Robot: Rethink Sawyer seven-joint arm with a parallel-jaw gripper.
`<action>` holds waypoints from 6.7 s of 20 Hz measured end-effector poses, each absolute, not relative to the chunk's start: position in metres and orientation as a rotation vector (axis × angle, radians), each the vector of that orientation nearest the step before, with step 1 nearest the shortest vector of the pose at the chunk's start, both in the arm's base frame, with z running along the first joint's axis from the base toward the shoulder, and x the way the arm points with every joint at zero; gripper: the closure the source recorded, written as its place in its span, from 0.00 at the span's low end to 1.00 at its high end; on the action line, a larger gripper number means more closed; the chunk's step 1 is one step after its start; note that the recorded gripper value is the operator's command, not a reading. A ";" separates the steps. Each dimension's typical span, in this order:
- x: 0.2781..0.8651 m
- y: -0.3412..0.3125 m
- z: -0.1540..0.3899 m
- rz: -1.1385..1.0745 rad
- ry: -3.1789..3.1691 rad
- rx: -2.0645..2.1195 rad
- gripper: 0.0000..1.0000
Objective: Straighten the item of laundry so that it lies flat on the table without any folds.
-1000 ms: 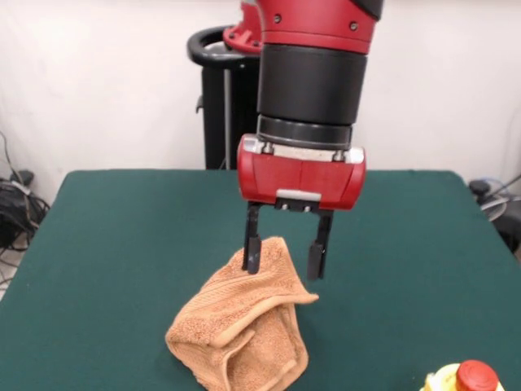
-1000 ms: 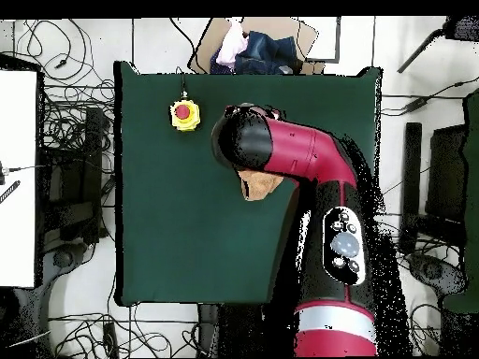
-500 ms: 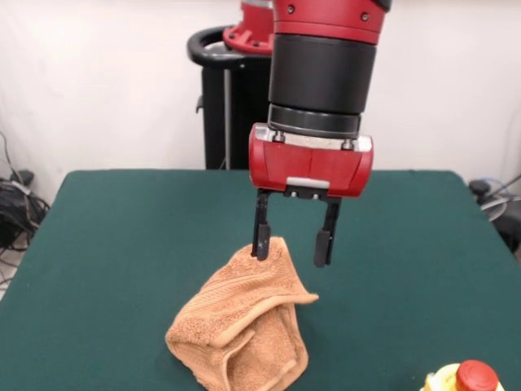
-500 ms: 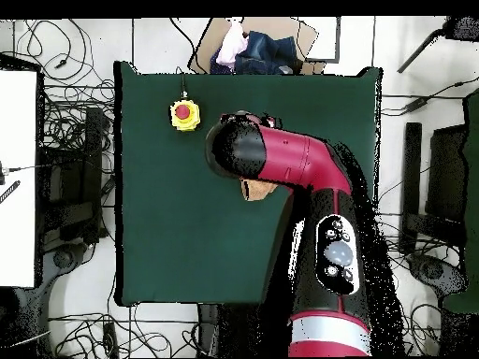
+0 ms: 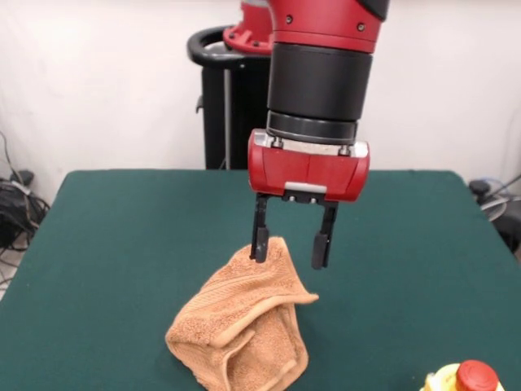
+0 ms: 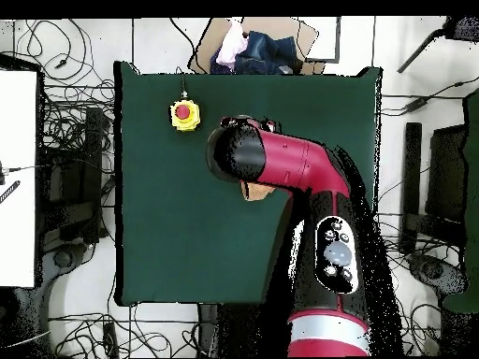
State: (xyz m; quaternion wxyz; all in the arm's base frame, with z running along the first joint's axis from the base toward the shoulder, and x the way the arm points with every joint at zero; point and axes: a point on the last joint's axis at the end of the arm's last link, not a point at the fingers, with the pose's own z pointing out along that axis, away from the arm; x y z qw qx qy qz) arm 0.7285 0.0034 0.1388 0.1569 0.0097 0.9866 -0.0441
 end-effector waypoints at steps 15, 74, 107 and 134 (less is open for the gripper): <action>0.730 0.003 0.118 -0.142 2.794 0.022 0.00; 0.734 -0.006 0.083 -0.246 2.631 -0.010 1.00; 0.716 -0.012 0.095 -0.313 2.557 -0.025 0.00; 0.658 0.010 0.093 -0.300 2.631 0.043 0.00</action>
